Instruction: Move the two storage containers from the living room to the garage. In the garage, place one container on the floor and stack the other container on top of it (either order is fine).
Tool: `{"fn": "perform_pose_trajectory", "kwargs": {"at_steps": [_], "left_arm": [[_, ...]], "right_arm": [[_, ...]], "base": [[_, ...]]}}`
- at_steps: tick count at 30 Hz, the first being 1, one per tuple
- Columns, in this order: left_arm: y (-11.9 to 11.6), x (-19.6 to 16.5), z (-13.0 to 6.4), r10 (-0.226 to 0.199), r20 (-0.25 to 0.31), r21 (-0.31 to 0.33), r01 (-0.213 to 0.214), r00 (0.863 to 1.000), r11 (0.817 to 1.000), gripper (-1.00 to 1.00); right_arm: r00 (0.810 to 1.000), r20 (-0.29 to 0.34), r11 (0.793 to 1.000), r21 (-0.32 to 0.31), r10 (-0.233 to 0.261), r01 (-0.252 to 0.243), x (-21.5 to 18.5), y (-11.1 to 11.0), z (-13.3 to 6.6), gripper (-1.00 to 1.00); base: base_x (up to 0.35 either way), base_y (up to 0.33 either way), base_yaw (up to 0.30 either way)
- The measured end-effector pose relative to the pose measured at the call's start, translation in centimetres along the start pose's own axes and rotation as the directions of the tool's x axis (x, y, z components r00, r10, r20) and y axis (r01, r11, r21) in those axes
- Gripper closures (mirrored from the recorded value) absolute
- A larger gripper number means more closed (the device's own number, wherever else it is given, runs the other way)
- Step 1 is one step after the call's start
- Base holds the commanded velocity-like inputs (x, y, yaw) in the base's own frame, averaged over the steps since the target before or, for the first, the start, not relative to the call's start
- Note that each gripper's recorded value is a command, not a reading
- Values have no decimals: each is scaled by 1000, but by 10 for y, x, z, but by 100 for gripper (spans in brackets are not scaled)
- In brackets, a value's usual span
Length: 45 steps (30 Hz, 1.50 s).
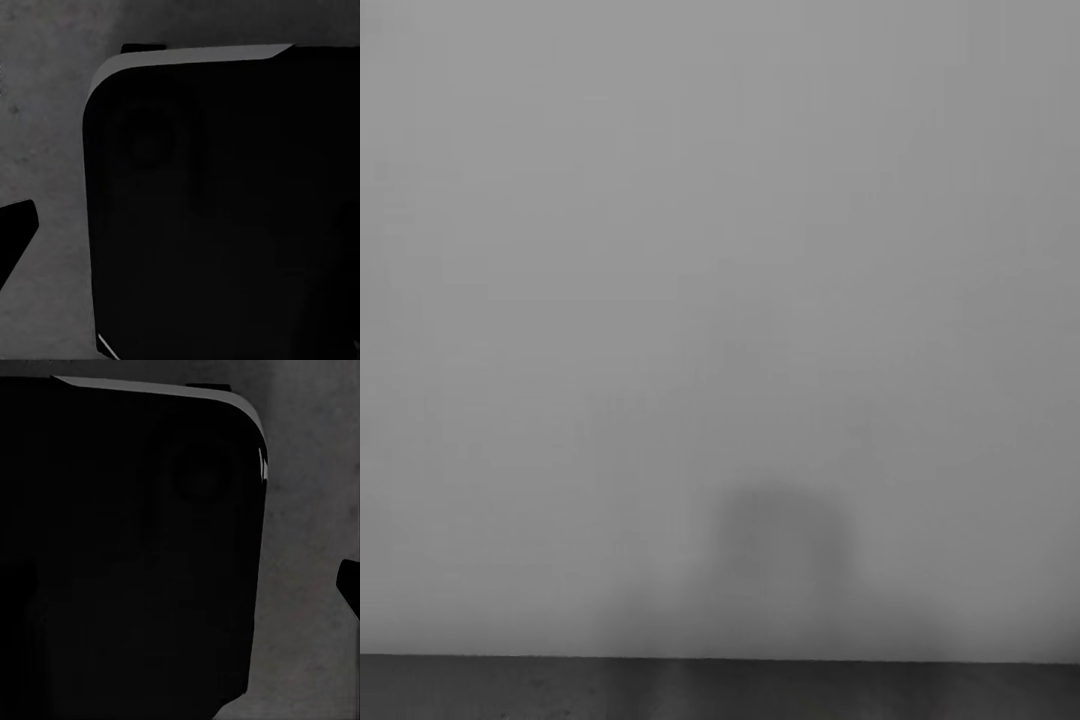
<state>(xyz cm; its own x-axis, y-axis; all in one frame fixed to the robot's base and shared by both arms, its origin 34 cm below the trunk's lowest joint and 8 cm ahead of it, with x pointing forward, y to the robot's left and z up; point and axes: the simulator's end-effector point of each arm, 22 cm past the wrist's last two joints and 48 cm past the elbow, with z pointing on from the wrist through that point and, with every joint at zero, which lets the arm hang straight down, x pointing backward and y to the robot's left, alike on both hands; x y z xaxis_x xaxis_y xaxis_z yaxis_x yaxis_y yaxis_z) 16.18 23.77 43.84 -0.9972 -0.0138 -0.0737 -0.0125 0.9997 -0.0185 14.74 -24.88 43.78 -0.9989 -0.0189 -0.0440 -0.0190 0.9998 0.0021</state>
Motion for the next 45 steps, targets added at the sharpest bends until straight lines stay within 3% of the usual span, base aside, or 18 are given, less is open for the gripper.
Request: {"fn": "perform_pose_trajectory", "kwargs": {"at_steps": [24, 34, 45], "left_arm": [[0, -5, 0, 7, 12, 0, -7, 1000, 1000, -100], [22, -8, 0, 24, 19, -27, -24, 1000, 999, -100], [21, -10, 0, 23, 25, -27, -22, 999, 999, -100]], "right_arm": [[1000, 11, 1000, 0, -3, 3, -4, 0, 0, -100], [1000, 15, 1000, 0, -6, 6, -6, 0, 0, -100], [1000, 22, 1000, 0, -4, 4, -8, 0, 0, -100]], "base": [[0, 0, 269], [0, 0, 269], [0, 0, 269]]}}
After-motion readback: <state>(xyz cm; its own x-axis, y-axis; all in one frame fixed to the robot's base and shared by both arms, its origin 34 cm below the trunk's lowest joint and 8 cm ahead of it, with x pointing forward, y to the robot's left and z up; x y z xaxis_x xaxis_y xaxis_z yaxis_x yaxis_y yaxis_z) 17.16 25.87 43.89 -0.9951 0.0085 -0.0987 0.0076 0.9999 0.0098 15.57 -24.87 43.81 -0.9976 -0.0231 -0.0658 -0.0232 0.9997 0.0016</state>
